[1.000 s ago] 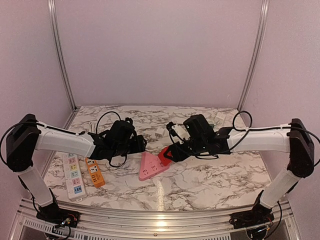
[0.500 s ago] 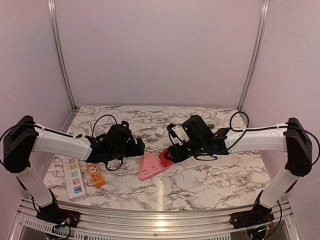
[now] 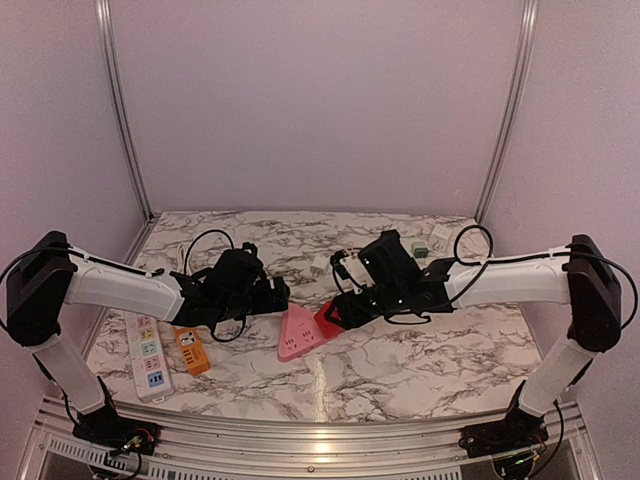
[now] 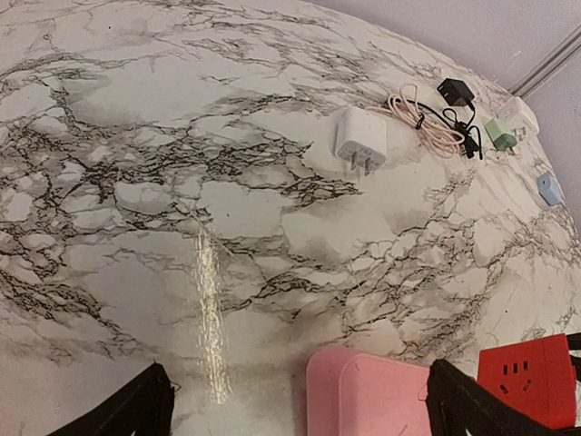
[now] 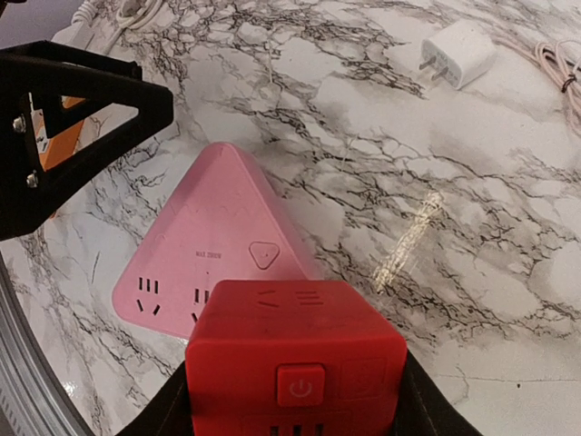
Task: Insert the plug
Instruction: Insert the plug into the socket slot.
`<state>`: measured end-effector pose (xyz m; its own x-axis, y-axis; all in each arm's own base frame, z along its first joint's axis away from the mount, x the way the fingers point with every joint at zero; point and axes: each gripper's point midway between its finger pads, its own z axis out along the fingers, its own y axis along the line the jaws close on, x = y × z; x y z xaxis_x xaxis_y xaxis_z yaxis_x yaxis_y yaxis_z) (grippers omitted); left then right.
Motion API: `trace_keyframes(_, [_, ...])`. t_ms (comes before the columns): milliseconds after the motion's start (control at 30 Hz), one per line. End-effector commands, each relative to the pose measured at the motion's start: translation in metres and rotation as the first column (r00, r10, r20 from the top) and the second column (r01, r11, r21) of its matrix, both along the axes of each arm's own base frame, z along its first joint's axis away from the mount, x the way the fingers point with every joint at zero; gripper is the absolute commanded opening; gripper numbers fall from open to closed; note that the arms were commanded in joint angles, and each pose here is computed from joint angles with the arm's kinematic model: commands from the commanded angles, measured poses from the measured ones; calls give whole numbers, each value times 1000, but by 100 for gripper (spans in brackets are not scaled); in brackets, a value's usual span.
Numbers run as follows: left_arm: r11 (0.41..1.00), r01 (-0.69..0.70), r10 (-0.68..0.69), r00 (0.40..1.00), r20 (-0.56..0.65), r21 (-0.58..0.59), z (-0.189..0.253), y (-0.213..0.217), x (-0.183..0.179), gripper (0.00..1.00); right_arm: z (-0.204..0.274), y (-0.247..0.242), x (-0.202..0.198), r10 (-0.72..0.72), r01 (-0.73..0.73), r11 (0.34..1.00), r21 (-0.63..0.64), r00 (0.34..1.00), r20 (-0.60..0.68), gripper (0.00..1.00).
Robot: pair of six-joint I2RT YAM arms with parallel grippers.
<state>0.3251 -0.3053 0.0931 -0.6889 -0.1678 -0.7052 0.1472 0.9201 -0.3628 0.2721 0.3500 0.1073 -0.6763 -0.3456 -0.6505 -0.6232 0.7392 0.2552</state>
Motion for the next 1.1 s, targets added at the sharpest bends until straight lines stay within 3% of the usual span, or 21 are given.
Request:
trace_keyframes(0, [1000,-16,16,1000,24,-2,8,6,1,99,17,13,11,-20,18,999,38,999,41,9])
trace_keyframes(1067, [1000,-17,17,1000,8,9,-1,5,2,99,9,13,13,-34,37,998,-50,997,69,8])
